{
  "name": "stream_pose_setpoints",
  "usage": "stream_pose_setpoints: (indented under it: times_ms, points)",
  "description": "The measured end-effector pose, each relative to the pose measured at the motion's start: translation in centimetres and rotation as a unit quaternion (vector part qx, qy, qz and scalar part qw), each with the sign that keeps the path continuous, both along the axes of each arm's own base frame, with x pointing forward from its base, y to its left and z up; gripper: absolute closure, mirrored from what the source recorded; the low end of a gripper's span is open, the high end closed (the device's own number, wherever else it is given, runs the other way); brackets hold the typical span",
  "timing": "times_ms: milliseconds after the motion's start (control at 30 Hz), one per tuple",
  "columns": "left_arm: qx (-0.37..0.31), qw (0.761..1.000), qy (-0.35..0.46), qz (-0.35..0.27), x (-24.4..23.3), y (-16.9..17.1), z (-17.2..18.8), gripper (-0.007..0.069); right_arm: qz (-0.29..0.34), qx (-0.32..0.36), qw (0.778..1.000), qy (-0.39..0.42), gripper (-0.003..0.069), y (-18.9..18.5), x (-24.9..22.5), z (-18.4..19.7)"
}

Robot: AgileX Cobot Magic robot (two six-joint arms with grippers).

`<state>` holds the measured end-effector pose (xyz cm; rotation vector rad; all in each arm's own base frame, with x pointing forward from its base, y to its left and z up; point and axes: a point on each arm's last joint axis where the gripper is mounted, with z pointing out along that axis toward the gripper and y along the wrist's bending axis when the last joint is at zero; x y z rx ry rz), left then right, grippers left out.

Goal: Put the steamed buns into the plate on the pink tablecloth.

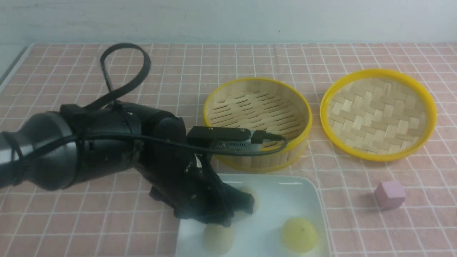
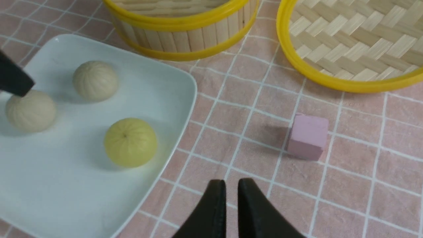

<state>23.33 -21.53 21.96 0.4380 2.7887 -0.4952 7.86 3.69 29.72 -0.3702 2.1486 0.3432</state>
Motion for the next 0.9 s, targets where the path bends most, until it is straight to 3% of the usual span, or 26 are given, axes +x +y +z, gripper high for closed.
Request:
stream_pose_setpoints:
  times_ms: [167,300,600,633,667,900]
  points:
    - [-0.013,1.0,-0.02,-0.002,0.6,-0.5,2.1,0.0242,0.014,0.008,1.0,-0.025,0.0587,-0.4,-2.6,2.7]
    - [-0.017,0.999,-0.03,-0.005,0.8,-0.6,3.0,0.0251,0.002,0.022,0.998,-0.061,0.0652,-1.0,-4.5,3.1]
    - [-0.014,0.999,-0.031,-0.006,0.8,-0.6,3.1,0.0495,-0.054,0.071,0.976,-0.201,0.0673,-1.5,-2.8,-2.0]
    - [-0.013,0.999,-0.031,-0.007,0.8,-0.6,3.1,0.057,-0.069,0.074,0.972,-0.212,0.0673,-1.6,-2.3,-3.1]
    - [-0.012,0.999,-0.032,-0.007,0.8,-0.6,3.1,0.0596,-0.073,0.076,0.97,-0.219,0.0673,-1.6,-2.1,-3.3]
    - [-0.01,0.999,-0.033,-0.008,0.9,-0.5,3.0,0.0624,-0.081,0.08,0.966,-0.232,0.0668,-1.7,-1.8,-4.1]
